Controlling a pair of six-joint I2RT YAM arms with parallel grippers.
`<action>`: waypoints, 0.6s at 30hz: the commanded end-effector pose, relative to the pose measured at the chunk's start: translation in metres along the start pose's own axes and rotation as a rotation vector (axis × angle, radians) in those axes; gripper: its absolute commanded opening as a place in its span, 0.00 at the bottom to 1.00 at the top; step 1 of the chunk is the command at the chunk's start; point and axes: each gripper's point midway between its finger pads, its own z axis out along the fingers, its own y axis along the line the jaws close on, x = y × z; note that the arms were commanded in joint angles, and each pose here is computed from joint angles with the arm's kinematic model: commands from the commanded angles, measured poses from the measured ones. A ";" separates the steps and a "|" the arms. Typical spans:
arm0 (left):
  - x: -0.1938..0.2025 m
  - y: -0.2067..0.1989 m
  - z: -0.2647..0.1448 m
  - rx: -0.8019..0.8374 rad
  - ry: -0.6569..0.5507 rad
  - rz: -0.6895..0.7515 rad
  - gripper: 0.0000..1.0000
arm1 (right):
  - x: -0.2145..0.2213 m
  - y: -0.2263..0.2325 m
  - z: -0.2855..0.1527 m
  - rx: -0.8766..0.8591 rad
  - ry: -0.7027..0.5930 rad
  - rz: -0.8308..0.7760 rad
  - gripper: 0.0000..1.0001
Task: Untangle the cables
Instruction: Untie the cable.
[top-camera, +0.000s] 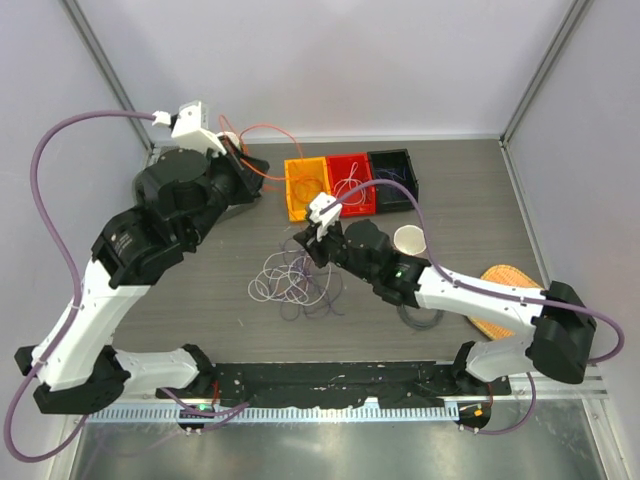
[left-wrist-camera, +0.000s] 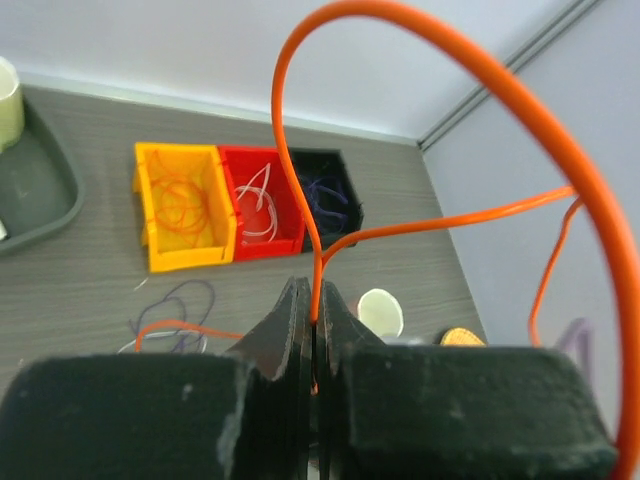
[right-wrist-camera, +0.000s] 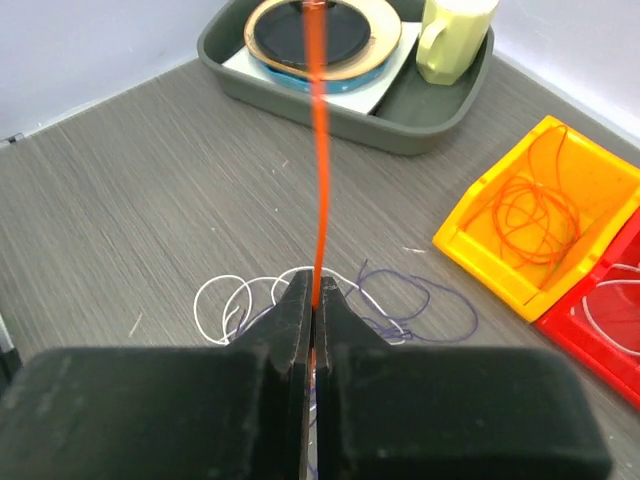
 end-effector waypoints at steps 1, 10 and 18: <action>0.001 0.028 0.001 -0.088 -0.100 -0.014 0.01 | -0.112 -0.001 -0.036 -0.015 -0.181 0.032 0.01; 0.076 0.075 0.009 -0.145 -0.038 -0.038 0.00 | -0.275 -0.007 -0.128 -0.053 -0.527 0.046 0.01; 0.093 0.084 0.000 -0.120 -0.013 -0.046 0.00 | -0.255 0.004 -0.110 -0.104 -0.452 -0.137 0.01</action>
